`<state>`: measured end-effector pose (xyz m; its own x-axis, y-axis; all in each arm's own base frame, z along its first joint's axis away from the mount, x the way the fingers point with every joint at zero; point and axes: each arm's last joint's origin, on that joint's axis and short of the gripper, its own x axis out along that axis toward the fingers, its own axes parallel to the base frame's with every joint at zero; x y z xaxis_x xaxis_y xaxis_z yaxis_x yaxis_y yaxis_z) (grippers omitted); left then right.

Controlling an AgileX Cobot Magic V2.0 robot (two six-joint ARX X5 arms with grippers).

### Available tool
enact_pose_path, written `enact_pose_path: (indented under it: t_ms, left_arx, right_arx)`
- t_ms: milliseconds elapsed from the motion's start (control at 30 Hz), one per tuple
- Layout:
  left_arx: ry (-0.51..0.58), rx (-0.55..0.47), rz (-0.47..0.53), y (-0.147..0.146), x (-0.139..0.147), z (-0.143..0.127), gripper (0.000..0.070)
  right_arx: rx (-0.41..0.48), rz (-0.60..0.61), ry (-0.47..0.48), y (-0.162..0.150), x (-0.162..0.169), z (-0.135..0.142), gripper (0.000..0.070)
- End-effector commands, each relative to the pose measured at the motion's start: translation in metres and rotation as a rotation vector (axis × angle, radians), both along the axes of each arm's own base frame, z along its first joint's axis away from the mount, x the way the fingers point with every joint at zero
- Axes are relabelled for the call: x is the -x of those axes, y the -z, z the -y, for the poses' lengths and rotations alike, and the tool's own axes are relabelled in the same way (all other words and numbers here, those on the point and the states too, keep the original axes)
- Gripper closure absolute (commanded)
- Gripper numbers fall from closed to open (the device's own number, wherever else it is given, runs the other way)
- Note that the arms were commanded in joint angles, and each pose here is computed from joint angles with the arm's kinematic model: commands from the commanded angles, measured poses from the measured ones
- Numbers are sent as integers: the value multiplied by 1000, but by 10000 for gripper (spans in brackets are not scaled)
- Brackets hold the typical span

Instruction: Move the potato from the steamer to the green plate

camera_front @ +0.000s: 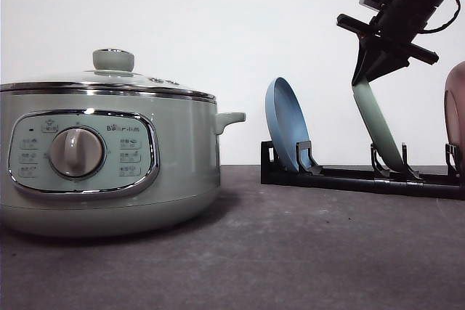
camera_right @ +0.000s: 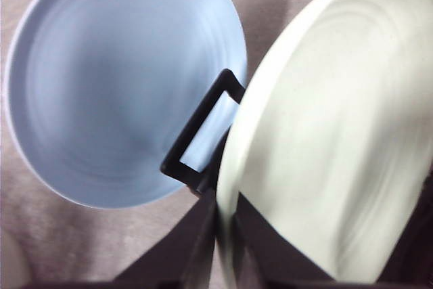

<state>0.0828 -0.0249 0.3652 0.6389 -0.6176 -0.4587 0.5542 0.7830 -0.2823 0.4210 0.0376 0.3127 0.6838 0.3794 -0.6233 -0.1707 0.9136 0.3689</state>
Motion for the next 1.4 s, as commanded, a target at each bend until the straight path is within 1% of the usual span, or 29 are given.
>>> enact_pose_path:
  t_ms: [0, 200, 367, 500, 667, 733, 867, 1067, 1267, 1367]
  left_arx:
    - [15, -7, 38, -7, 1, 0, 64]
    - [15, -7, 38, -7, 1, 0, 64]
    - [15, -7, 38, -7, 1, 0, 64]
    - [16, -8, 39, -7, 1, 0, 64]
    - [16, -9, 40, -7, 1, 0, 64]
    - [16, -9, 40, -7, 1, 0, 64]
    - [16, -9, 40, -7, 1, 0, 64]
    - [16, -9, 40, -7, 1, 0, 64]
    - [16, -9, 40, -7, 1, 0, 64]
    - [16, -9, 39, -7, 1, 0, 64]
  right_arx:
    - [-10, 71, -7, -20, -1, -4, 692]
    - [-19, 175, -23, -58, 8, -9, 692]
    - [-23, 237, -50, -86, 22, -17, 692]
    - [-11, 267, -91, -102, 38, -27, 692]
    - [40, 280, -174, -118, 65, -43, 693]
    - [73, 280, -199, -123, 76, -48, 693]
    - [169, 261, -247, -130, 102, -61, 693]
    - [300, 166, -325, -130, 139, -80, 693]
    - [468, 15, -435, -113, 170, -110, 694]
    - [540, -33, -484, -102, 182, -125, 694]
